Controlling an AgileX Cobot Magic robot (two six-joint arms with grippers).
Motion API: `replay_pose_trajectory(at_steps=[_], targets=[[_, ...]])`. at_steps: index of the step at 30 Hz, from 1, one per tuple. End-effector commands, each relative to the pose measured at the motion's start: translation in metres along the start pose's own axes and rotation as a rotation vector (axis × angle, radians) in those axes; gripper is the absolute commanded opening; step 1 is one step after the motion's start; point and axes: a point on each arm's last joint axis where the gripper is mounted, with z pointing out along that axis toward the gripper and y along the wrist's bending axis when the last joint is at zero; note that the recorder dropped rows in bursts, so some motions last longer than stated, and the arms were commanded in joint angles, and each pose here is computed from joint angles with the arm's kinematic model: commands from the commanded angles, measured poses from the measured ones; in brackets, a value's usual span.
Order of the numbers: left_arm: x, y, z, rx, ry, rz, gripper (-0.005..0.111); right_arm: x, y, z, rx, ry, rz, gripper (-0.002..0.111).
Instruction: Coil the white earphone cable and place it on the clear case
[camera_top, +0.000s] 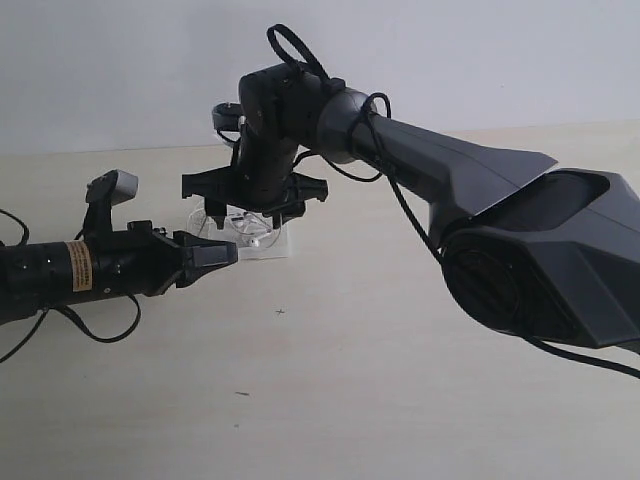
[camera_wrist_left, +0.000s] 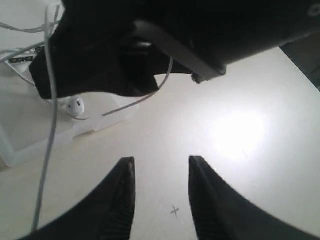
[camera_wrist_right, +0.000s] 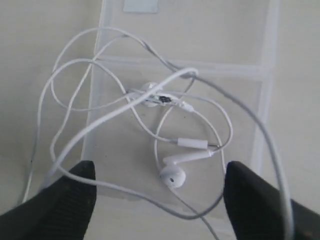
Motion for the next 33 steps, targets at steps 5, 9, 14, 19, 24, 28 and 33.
replay_pose_trajectory(at_steps=[5, 9, 14, 19, 24, 28, 33], targets=[[0.001, 0.0, 0.002, 0.003, 0.013, -0.007, 0.037, 0.001, -0.002, -0.02, 0.041, 0.063, -0.024, 0.069], [0.001, 0.0, 0.002, 0.0, 0.014, -0.007, 0.037, -0.003, -0.001, -0.028, 0.031, 0.035, -0.043, 0.069], [0.002, 0.0, 0.002, 0.001, 0.015, -0.024, 0.037, -0.016, 0.002, -0.037, -0.036, -0.064, -0.054, 0.069], [0.002, 0.0, 0.002, 0.003, 0.02, -0.021, 0.037, -0.023, 0.0, -0.037, -0.074, -0.117, -0.034, 0.069], [0.003, 0.001, 0.001, -0.009, 0.031, -0.021, 0.037, -0.02, -0.007, -0.038, -0.067, -0.036, -0.003, 0.067], [0.003, 0.001, 0.001, -0.012, 0.036, -0.026, 0.037, -0.014, -0.016, -0.04, 0.013, 0.044, -0.018, 0.067], [0.005, 0.0, 0.001, -0.003, 0.053, -0.035, 0.037, -0.015, -0.019, -0.048, 0.053, 0.045, -0.038, 0.067]])
